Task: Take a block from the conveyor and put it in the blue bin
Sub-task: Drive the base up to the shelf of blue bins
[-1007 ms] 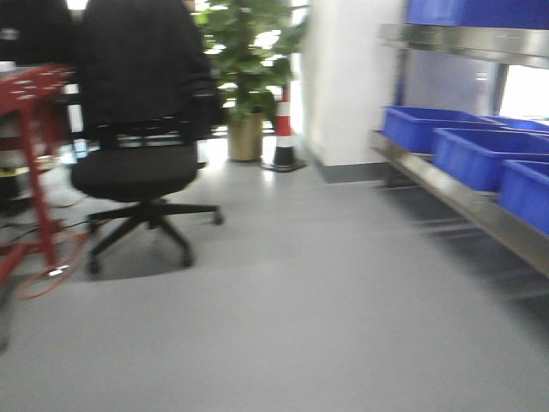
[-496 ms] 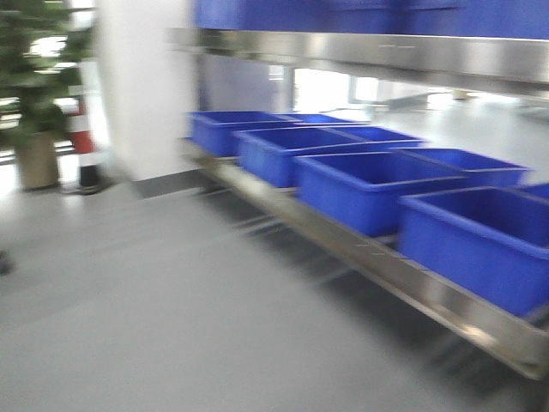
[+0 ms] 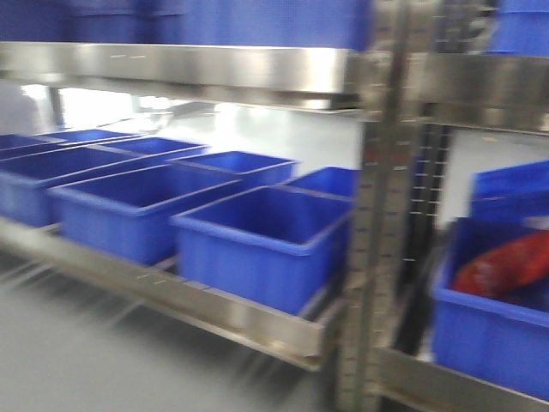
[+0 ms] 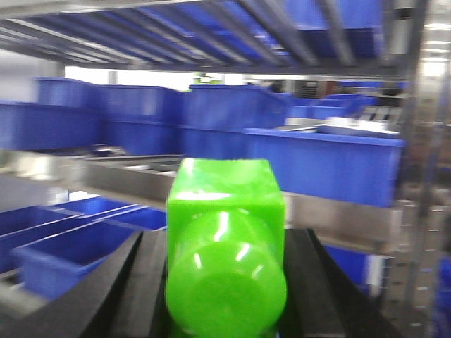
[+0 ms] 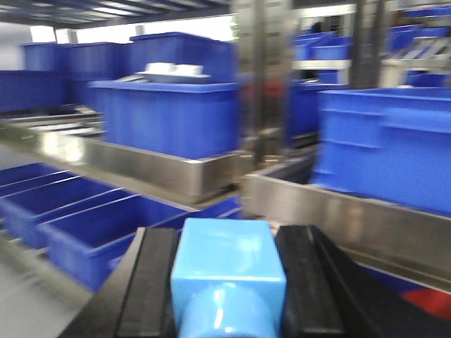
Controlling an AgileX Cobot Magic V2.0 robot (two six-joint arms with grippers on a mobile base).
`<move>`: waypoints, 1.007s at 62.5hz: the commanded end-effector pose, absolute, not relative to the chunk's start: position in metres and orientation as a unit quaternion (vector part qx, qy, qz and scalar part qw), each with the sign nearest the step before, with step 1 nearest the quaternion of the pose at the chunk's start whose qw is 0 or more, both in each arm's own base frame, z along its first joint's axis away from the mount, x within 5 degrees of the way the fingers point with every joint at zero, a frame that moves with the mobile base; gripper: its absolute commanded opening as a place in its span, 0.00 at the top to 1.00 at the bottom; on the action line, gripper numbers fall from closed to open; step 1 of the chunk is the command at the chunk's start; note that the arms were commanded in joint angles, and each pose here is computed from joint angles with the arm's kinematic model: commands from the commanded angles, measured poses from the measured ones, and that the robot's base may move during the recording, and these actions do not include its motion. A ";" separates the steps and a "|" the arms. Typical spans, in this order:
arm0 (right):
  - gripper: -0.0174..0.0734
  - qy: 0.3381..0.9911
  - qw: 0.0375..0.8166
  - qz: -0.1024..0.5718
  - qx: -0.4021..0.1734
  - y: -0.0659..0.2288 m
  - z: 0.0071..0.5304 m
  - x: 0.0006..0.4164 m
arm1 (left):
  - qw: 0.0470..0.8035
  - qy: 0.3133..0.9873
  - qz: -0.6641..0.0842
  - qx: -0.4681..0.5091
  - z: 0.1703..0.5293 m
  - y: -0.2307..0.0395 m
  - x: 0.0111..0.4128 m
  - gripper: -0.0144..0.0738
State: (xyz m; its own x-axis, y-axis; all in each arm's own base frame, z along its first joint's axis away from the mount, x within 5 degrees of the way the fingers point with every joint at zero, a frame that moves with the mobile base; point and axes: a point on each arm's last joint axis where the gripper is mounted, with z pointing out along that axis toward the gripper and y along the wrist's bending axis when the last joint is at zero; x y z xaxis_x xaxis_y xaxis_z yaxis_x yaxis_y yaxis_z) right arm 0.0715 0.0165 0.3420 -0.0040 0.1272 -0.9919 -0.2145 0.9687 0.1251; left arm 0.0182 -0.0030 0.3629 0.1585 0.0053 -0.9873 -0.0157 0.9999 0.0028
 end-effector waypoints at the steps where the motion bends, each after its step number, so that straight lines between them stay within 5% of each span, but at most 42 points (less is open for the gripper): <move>1: 0.98 0.684 0.719 0.119 -0.032 0.016 0.348 0.070 | 0.771 0.637 0.002 -0.005 0.367 -0.003 0.016 0.96; 63: 0.98 0.684 0.719 0.119 -0.032 0.016 0.348 0.070 | 0.771 0.637 0.002 -0.005 0.367 -0.003 0.016 0.96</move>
